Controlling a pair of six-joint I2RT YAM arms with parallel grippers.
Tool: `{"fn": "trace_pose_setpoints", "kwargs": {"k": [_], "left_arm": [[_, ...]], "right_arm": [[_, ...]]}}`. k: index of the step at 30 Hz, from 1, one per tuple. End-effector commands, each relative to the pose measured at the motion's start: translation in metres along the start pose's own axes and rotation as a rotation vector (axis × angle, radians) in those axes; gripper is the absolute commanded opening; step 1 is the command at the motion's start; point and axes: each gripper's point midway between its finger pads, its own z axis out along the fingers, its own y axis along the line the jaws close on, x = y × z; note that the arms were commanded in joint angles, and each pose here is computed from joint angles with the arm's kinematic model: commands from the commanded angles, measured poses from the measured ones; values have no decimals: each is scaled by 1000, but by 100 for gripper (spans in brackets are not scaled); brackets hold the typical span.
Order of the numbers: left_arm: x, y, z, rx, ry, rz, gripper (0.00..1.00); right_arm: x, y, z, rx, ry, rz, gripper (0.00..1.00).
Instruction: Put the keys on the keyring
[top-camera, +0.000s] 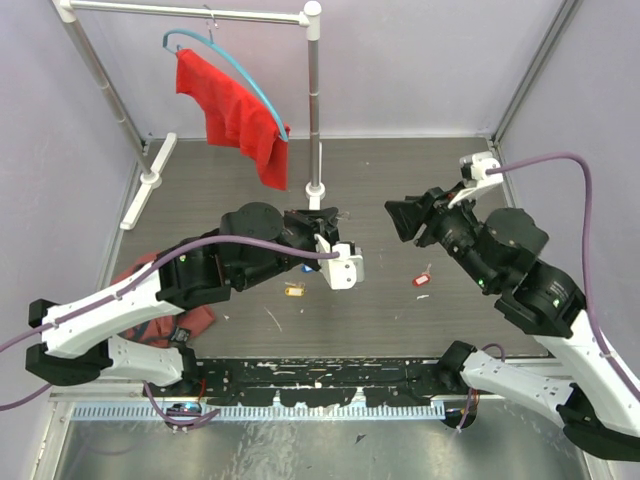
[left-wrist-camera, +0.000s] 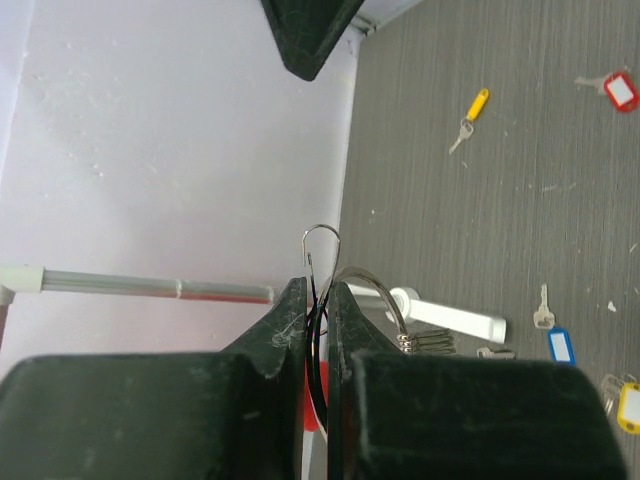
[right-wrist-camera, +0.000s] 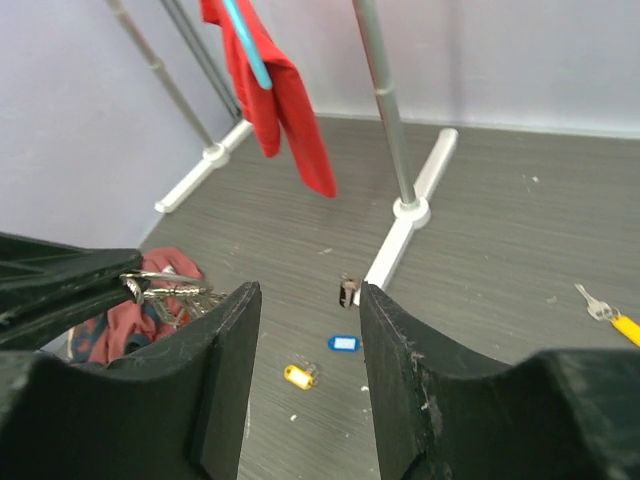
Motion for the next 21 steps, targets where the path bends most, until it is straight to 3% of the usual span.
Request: {"fn": "trace_pose_setpoints", "kwargs": {"k": [1,5,10,21], "left_arm": [[7,11,-6,-28,57,5,0],[8,9,-5,-19,63,16,0],[8,7,-4,-11,62,19,0],[-1,8,-5,-9,12,-14,0]], "right_arm": [[-3,-7,8,83,33,25,50],[2,6,15,29,67,35,50],[-2,46,11,-202,64,41,54],[1,74,-2,-382,73,31,53]]}}
